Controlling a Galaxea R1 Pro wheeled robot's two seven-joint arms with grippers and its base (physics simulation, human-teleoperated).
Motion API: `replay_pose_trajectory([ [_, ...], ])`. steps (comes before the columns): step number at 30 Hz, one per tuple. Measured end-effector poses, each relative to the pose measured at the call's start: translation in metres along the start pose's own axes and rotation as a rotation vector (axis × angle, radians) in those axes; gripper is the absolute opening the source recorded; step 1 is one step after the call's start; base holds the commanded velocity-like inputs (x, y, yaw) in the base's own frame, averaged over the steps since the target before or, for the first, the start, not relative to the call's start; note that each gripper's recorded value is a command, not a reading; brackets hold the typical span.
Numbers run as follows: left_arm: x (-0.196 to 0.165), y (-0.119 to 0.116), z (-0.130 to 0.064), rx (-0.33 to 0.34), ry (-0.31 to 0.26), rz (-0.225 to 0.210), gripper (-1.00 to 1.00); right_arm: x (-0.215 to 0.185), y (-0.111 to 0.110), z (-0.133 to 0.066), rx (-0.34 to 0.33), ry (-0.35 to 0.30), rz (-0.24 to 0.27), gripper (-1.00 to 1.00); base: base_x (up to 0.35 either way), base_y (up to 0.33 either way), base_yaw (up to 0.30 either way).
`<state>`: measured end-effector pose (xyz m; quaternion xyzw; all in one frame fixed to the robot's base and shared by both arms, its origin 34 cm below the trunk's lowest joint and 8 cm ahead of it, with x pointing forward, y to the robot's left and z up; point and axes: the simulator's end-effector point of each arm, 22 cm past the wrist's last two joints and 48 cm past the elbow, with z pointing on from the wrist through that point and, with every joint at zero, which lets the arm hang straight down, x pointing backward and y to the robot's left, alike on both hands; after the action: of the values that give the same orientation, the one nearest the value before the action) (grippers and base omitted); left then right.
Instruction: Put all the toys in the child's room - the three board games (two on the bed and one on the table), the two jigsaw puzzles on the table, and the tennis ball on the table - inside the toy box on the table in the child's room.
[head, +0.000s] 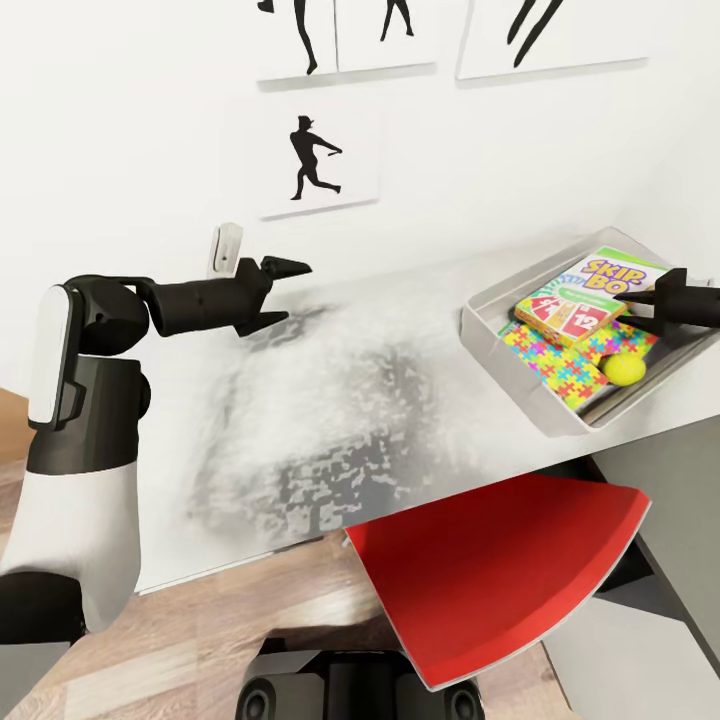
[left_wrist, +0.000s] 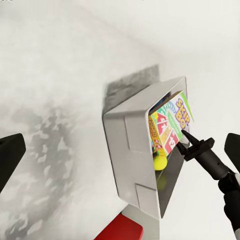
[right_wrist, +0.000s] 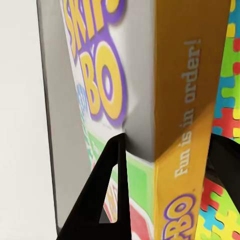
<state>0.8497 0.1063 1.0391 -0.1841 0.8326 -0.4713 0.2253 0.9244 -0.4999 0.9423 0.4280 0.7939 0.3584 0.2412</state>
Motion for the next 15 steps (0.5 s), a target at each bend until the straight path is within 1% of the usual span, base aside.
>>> replay_pose_trajectory([
  [3,0.000,-0.001,0.000,0.001,-0.001,0.001,1.00,0.000,-0.001,0.000,0.001,0.000,0.001,-1.00,0.005,0.000,0.000],
  [6,-0.001,-0.001,0.000,0.001,-0.001,0.001,1.00,0.002,-0.008,0.001,0.014,0.004,0.001,-1.00,0.003,0.000,0.000],
  [7,-0.001,-0.001,0.000,0.001,-0.001,0.002,1.00,0.003,-0.009,0.001,0.010,0.004,0.008,-1.00,0.002,0.000,0.000],
  [9,-0.001,-0.002,0.000,0.002,-0.001,0.002,1.00,0.006,-0.017,0.002,0.026,0.009,0.007,-1.00,0.002,0.000,0.000],
  [15,0.000,-0.002,0.000,0.002,0.000,0.002,1.00,0.008,-0.021,0.003,0.018,0.011,0.024,-1.00,0.000,0.000,0.000],
])
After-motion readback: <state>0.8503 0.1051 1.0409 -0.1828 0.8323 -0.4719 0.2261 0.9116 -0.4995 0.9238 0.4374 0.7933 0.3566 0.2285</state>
